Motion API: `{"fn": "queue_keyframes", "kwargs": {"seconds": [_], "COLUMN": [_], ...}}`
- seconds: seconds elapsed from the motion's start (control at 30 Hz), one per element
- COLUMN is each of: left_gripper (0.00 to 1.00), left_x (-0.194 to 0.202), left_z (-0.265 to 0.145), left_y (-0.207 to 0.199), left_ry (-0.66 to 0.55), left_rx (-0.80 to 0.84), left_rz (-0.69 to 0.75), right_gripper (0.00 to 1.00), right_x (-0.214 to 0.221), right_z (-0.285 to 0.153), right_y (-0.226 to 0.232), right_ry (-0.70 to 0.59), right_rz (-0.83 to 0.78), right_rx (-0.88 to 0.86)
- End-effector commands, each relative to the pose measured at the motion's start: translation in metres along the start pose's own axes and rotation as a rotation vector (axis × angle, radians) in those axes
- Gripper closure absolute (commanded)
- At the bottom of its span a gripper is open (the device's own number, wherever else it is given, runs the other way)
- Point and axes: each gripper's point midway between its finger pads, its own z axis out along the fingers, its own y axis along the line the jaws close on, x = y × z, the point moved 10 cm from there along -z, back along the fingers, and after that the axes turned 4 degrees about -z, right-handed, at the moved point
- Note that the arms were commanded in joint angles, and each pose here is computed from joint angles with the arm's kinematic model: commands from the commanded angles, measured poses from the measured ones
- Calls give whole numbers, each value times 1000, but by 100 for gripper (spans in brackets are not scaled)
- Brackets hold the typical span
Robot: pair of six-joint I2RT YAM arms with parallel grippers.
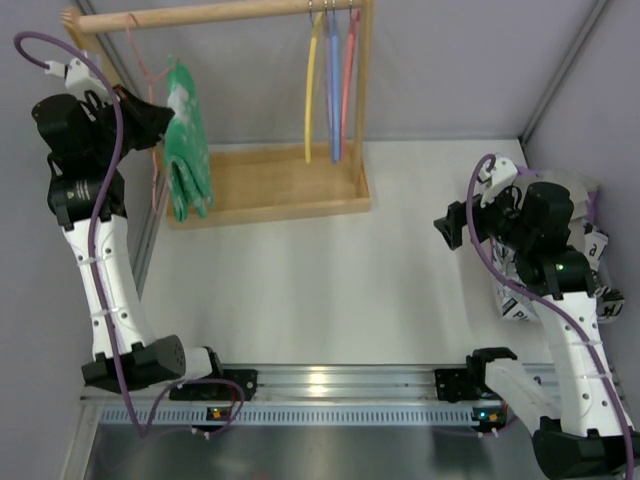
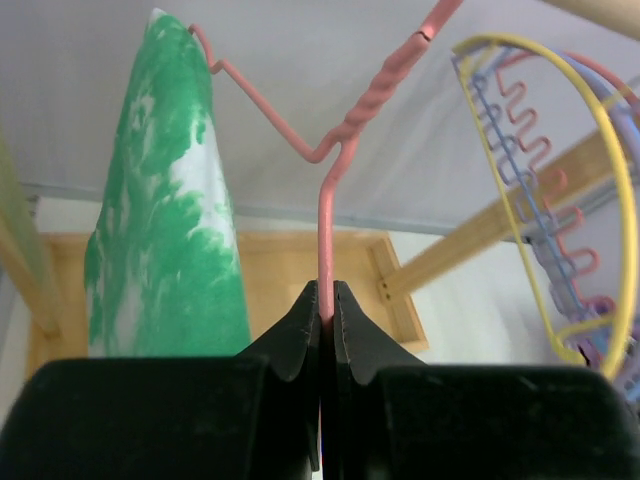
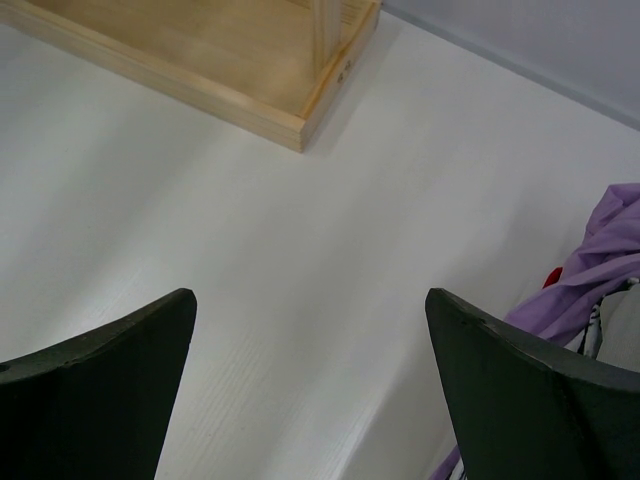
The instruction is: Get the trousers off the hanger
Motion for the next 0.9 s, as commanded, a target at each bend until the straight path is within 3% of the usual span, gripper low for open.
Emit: {"fn": "queue_keyframes", "kwargs": {"seconds": [0.0,0.37,0.53,0.7,0.87], "left_gripper": [100,100,100,100,100], "left_x": [-24,30,48,47,53], "left_z": [-49,-100,-117,-131,-125], "left_y": [-59,-74,-77,-84,-73], "left_ry": [-220,-158,-150,-201,-117], "left_rx": [196,238,239,226,88], "left_rz": [168,-41,-118,-120,-191], "right_gripper": [1,1,1,1,1], "right_x": [-18,-57,-90,-113,-125], "right_z": [-4,-19,-40,-27,11], "right_y": [-3,3,17,32,71], "right_ry": [-80,-253,-484,-498,-468], "right_rz": [-30,-50,-75,-23,-153], "right_rx": [10,-15,-50,-89,-151]}}
